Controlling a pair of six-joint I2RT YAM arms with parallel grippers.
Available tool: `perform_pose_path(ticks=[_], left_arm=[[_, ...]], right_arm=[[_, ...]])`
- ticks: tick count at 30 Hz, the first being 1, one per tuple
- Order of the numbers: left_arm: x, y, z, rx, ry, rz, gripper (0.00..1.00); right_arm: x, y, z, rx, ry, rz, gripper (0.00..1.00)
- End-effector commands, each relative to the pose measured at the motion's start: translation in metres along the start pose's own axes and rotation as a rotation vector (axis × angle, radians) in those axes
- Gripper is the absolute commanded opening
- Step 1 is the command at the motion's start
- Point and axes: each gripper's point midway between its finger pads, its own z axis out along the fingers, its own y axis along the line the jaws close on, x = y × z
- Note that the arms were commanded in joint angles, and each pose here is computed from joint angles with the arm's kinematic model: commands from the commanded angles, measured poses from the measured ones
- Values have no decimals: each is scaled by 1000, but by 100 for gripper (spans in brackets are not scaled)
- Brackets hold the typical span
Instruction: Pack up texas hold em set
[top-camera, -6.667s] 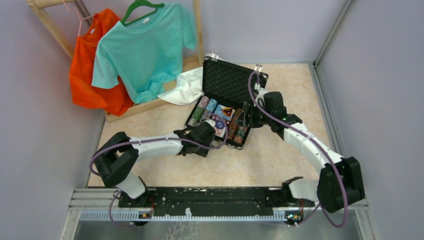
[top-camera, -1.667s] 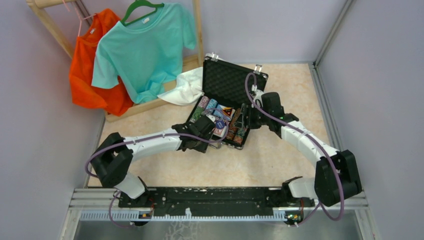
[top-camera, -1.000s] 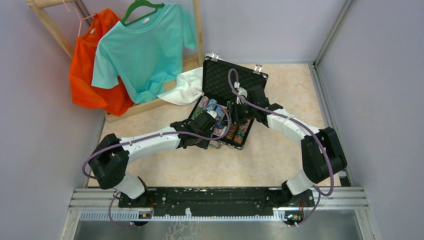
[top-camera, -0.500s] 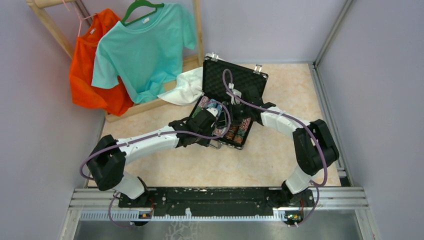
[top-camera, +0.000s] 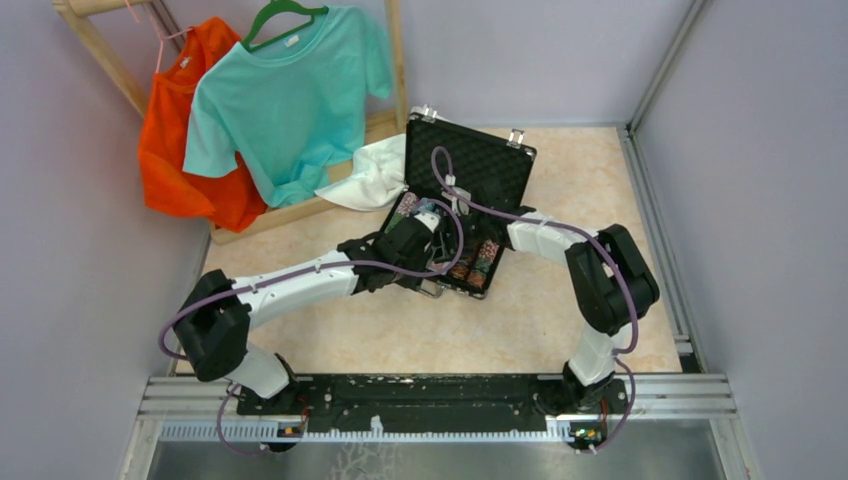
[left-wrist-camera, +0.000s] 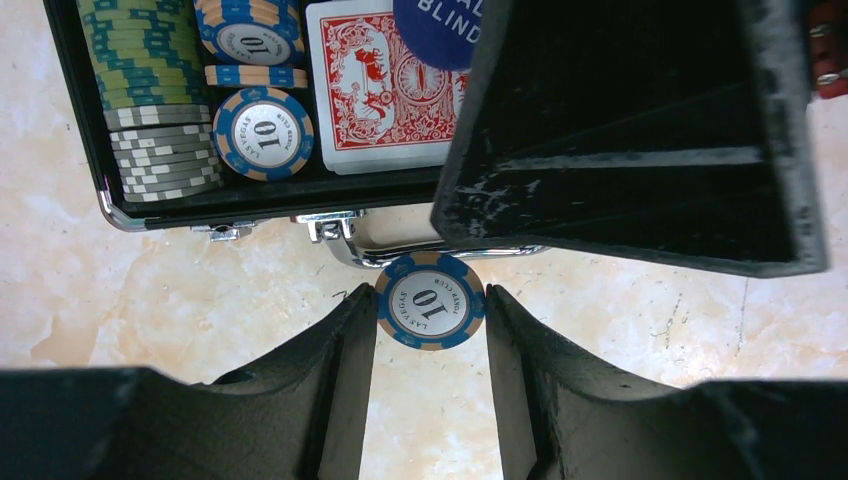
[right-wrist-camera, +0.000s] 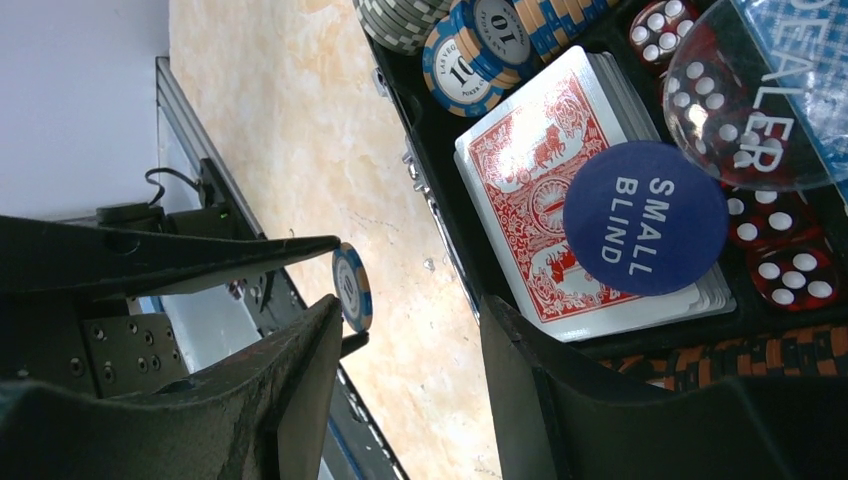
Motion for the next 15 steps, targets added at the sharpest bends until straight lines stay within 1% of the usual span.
perform_pose_path(ticks=[1,15], left_arm=[[-24,-9,-8,35,-67,1,50],[-25,-11,-8,41,-66,6,50]], right_arm=[[-24,26,3,-83,-36,-74,53],[-21,36,11,-172,-7,-100,52]])
